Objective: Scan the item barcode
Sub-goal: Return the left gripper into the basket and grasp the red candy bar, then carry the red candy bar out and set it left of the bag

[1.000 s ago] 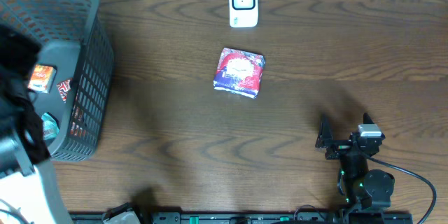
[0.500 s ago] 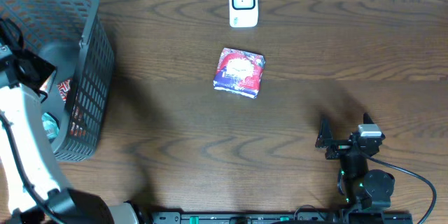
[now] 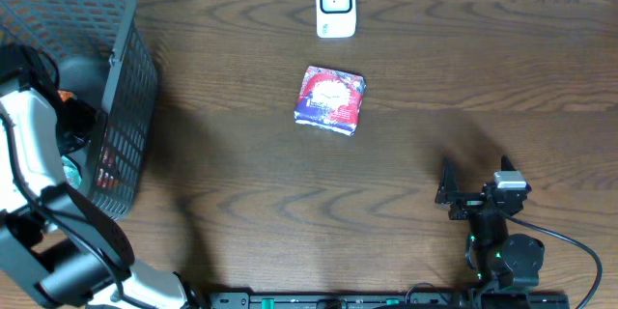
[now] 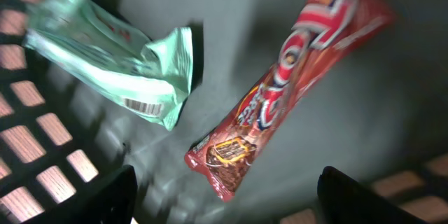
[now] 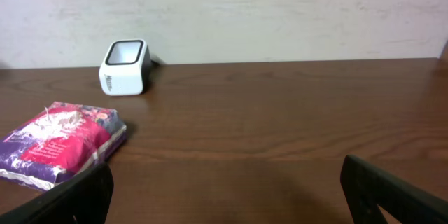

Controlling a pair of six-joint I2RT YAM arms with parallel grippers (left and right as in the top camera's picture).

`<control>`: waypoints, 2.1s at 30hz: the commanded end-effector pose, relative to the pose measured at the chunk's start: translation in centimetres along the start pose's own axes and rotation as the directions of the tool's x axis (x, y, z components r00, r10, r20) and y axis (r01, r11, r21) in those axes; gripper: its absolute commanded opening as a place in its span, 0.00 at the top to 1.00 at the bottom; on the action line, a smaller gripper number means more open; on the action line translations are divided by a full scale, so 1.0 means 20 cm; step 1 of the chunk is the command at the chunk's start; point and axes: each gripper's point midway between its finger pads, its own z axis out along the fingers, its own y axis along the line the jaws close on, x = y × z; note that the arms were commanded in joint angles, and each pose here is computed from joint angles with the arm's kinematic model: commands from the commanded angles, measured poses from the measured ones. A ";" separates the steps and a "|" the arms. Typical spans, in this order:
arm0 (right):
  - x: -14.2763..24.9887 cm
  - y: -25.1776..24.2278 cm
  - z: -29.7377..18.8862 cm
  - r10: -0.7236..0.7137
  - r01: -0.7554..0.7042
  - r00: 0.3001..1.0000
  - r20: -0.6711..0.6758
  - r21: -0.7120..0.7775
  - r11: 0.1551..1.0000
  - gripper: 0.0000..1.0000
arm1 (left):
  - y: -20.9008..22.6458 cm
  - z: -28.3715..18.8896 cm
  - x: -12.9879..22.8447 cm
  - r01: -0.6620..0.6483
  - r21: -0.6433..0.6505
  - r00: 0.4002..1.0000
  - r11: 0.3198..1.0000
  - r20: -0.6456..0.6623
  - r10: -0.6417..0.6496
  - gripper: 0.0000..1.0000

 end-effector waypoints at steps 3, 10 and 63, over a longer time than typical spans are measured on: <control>0.00 -0.02 0.00 0.014 -0.014 1.000 0.001 0.015 1.000 0.01 | -0.04 0.18 0.04 -0.099 0.033 0.992 0.995 -0.079 0.101 0.20; 0.00 -0.02 0.00 0.014 -0.014 1.000 0.001 0.016 1.000 0.01 | -0.14 0.32 0.09 -0.132 0.116 0.977 0.984 -0.151 0.149 0.27; 0.00 -0.02 0.00 0.014 -0.014 1.000 0.001 0.015 1.000 0.01 | -1.41 -1.04 0.87 -0.704 0.561 0.702 0.436 0.458 0.544 0.92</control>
